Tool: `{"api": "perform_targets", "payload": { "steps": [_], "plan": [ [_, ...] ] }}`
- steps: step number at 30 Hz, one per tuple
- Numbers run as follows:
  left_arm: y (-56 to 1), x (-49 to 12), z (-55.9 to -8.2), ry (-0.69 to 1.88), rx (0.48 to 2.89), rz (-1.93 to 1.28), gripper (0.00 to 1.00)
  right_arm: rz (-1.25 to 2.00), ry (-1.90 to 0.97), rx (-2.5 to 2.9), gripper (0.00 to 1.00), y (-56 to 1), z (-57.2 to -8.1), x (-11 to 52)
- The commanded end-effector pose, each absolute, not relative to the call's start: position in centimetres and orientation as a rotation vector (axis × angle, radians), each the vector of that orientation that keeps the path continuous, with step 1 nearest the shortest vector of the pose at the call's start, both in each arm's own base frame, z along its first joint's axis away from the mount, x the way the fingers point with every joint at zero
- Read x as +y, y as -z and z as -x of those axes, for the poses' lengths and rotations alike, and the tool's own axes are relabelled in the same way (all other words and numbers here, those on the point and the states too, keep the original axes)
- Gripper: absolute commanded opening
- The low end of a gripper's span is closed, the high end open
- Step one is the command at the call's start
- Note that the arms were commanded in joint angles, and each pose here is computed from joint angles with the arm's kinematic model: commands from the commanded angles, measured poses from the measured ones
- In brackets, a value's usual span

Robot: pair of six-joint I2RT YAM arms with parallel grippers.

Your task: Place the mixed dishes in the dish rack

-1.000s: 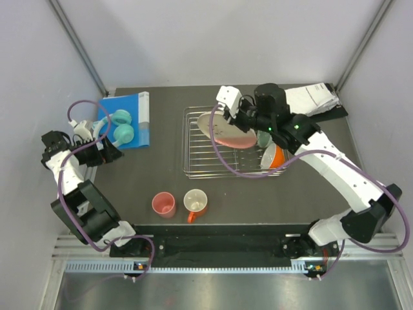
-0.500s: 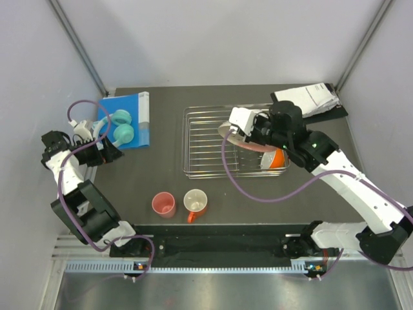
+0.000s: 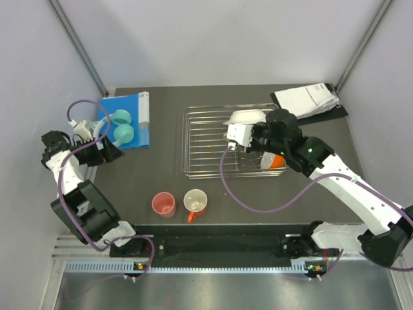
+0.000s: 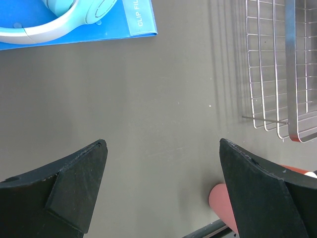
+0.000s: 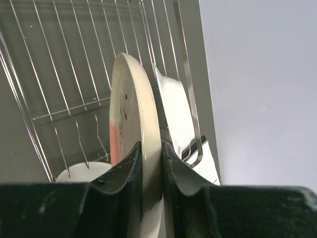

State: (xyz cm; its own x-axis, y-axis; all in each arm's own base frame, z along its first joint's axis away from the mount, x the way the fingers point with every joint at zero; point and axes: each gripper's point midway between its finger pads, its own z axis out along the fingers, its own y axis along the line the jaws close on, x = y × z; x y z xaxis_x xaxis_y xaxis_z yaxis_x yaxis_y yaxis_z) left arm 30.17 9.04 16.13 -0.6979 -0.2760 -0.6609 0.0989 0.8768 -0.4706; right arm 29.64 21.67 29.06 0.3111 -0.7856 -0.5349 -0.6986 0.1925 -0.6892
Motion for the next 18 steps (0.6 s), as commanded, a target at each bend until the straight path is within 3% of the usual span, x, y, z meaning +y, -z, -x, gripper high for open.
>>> {"api": "perform_targets", "payload": {
  "steps": [1, 18],
  "plan": [
    [-16.6, 8.9, -30.8, 0.639, 2.230, 0.114, 0.99, 1.444, 0.188, 1.257, 0.00, -33.6, -30.3, 21.4],
    [-16.1, 9.1, -31.0, 0.633, 2.240, 0.120, 0.99, 1.567, 0.186, 1.280, 0.00, -29.6, -31.9, 23.2]
  ]
}}
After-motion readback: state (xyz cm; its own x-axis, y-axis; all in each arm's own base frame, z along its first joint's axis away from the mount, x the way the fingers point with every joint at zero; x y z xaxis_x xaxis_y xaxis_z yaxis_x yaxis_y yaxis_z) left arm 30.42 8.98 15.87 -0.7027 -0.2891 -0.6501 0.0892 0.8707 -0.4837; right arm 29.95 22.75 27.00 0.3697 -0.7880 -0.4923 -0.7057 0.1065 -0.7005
